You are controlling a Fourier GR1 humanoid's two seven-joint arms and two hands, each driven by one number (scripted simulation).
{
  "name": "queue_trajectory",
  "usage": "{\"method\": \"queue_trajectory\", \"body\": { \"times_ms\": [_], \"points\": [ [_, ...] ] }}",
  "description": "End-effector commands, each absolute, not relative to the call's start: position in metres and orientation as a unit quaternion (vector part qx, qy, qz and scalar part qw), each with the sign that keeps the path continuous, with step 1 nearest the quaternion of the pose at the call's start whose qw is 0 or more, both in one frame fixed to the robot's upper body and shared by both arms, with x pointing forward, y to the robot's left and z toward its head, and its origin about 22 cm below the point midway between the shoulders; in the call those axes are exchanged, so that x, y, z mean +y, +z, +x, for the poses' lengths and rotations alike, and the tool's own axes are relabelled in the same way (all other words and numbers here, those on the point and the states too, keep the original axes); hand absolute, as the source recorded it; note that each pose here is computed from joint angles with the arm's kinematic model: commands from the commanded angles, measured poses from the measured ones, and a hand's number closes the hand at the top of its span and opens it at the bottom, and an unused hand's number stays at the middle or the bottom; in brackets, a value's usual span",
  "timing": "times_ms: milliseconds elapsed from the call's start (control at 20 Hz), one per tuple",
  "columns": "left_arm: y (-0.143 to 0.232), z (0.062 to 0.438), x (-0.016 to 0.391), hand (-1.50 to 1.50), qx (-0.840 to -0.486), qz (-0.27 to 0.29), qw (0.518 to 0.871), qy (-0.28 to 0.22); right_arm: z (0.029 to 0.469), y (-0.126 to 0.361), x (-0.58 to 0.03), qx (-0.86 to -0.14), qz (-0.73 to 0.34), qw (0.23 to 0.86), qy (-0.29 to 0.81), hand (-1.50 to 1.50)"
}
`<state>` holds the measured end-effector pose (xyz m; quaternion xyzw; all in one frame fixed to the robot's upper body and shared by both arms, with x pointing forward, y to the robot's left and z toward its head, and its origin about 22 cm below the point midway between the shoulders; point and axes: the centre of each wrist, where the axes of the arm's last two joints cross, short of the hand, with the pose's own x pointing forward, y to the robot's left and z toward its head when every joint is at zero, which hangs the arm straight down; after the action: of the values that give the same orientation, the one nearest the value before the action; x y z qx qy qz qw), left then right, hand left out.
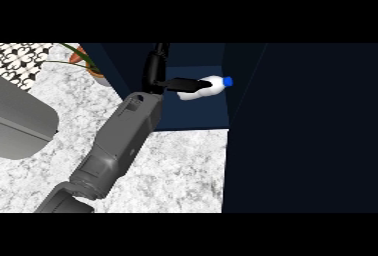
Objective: Pick up the bottled water, place it into the cabinet and close the cabinet
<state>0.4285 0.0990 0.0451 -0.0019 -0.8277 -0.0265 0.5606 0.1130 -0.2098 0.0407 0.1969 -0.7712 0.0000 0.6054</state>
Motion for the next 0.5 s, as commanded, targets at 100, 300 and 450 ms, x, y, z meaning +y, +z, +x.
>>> {"method": "queue_trajectory", "body": {
  "times_ms": [100,300,450],
  "points": [
    [0.016,0.413,0.136,-1.50,-0.826,-0.029,0.563,0.015,0.111,0.037,-0.219,-0.768,0.181,0.614,-0.001,-1.50],
    [0.024,0.409,0.128,-1.50,-0.827,-0.053,0.559,0.014,0.108,0.046,-0.213,-0.766,0.193,0.613,-0.010,-1.50],
    [0.014,0.390,0.131,-1.50,-0.821,-0.079,0.565,0.008,0.105,0.042,-0.202,-0.767,0.178,0.617,-0.017,-1.50]
  ]
}}
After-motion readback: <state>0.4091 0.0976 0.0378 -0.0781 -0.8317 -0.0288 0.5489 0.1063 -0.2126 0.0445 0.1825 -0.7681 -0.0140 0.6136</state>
